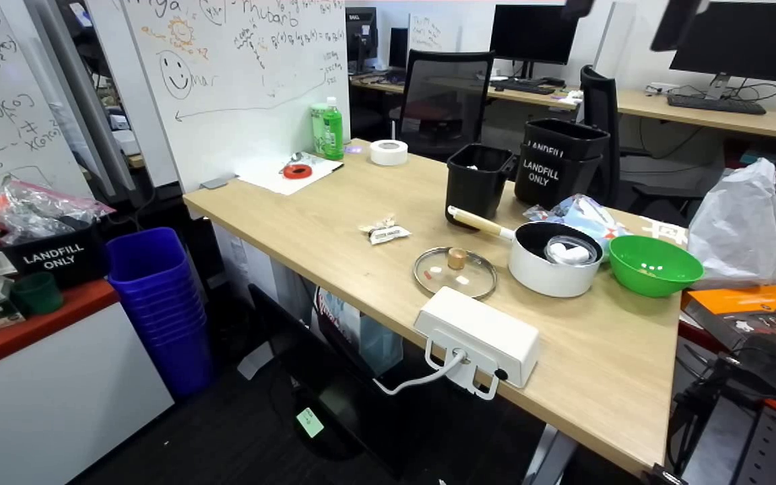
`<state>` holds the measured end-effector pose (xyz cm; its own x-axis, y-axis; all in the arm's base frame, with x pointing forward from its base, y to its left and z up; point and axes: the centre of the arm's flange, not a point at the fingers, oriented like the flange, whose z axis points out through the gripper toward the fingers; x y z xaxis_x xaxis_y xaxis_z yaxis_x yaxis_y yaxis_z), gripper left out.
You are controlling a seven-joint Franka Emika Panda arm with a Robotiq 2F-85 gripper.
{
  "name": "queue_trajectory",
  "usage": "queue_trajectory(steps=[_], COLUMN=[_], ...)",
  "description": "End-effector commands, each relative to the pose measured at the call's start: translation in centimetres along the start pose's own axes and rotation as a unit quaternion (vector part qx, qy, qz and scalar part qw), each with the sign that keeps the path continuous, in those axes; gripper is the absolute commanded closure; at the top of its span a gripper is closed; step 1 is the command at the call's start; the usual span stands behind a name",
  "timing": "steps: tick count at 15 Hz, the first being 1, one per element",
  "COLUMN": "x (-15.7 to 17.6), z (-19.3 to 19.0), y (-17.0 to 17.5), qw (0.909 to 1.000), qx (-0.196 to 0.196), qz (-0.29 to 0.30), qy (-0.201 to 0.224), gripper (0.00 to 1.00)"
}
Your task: Stack the lone bin with the rest of the bins
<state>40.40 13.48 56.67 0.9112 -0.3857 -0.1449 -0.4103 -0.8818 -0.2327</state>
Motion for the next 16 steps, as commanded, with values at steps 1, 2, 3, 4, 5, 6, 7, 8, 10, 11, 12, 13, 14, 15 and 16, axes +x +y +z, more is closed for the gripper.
queue_trajectory(steps=[1,2,3,4,5,6,7,8,10,11,12,13,14,15,16], x=[4.7,6.1,7.4,8.7,9.9,10.8,11.4,11.6,11.6,11.6,11.6,11.5,11.5,11.5,11.5], z=[1.2,1.6,2.0,2.3,2.5,2.7,2.8,2.9,2.7,2.8,2.7,2.6,2.6,2.6,2.6], y=[0.0,0.4,0.8,1.2,1.6,1.9,2.1,2.1,2.4,2.3,2.3,2.3,2.3,2.3,2.3], qw=[0.9946,0.9908,0.9860,0.9805,0.9743,0.9674,0.9609,0.9593,0.9640,0.9630,0.9624,0.9621,0.9621,0.9620,0.9620], qx=[0.025,0.031,0.037,0.041,0.043,0.041,0.039,0.034,0.037,0.036,0.036,0.037,0.037,0.037,0.037], qz=[0.094,0.119,0.143,0.163,0.182,0.199,0.213,0.222,0.210,0.213,0.215,0.216,0.216,0.217,0.217], qy=[0.038,0.058,0.078,0.102,0.126,0.151,0.172,0.171,0.159,0.161,0.162,0.162,0.162,0.162,0.162], gripper=[0.00,0.00,0.00,0.00,0.00,0.00,0.00,0.00,0.00,0.00,0.00,0.00,0.00,0.00,0.00])
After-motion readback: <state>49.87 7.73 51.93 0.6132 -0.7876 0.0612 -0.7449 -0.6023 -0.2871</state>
